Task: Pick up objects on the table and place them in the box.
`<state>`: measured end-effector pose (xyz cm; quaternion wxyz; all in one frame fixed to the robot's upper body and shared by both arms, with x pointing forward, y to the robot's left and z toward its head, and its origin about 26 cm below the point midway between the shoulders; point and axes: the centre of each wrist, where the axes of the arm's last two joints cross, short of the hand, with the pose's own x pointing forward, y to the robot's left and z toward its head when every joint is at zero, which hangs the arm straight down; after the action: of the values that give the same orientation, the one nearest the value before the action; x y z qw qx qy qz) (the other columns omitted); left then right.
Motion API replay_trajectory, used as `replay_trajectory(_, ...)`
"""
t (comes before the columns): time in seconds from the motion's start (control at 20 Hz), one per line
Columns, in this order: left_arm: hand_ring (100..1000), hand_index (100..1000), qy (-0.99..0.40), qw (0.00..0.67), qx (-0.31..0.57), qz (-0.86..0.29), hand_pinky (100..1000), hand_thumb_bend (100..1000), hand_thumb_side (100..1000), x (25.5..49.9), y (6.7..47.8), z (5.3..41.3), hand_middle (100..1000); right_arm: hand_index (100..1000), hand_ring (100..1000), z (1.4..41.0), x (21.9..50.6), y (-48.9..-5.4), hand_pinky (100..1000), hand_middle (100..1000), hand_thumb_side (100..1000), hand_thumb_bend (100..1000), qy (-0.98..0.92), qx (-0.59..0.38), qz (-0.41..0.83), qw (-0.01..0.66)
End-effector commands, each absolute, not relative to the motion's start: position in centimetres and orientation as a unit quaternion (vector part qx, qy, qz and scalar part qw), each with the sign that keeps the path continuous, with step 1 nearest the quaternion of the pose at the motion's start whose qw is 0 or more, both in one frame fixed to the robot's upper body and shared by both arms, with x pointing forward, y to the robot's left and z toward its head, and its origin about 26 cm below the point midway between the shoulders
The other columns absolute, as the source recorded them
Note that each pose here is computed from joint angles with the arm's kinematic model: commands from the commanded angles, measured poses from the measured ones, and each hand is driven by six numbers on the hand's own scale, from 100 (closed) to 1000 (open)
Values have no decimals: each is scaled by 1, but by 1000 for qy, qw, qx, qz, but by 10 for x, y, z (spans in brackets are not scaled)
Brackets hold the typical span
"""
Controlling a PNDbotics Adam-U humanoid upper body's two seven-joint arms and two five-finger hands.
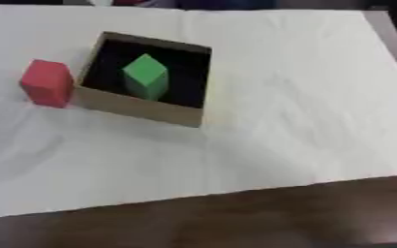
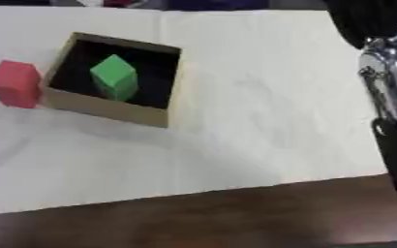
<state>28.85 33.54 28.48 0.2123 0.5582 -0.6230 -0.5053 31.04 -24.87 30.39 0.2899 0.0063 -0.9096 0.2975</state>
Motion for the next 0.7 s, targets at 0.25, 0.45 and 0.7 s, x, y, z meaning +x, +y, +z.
replay_trajectory(0.25, 822, 956, -537, 235, 522, -619, 715, 772, 796, 306, 339, 313, 812, 1000, 878, 311, 306, -251, 1000, 869, 971, 100, -913, 6, 295, 280)
replay_trajectory(0.45, 845, 968, -499, 269, 499, -655, 752, 835, 749, 321, 342, 323, 824, 1000, 876, 309, 306, -250, 1000, 867, 969, 100, -912, 8, 295, 283)
replay_trajectory(0.7, 864, 983, -470, 304, 479, -676, 772, 712, 681, 341, 345, 331, 847, 1000, 874, 307, 307, -249, 1000, 865, 976, 100, -910, 10, 295, 291)
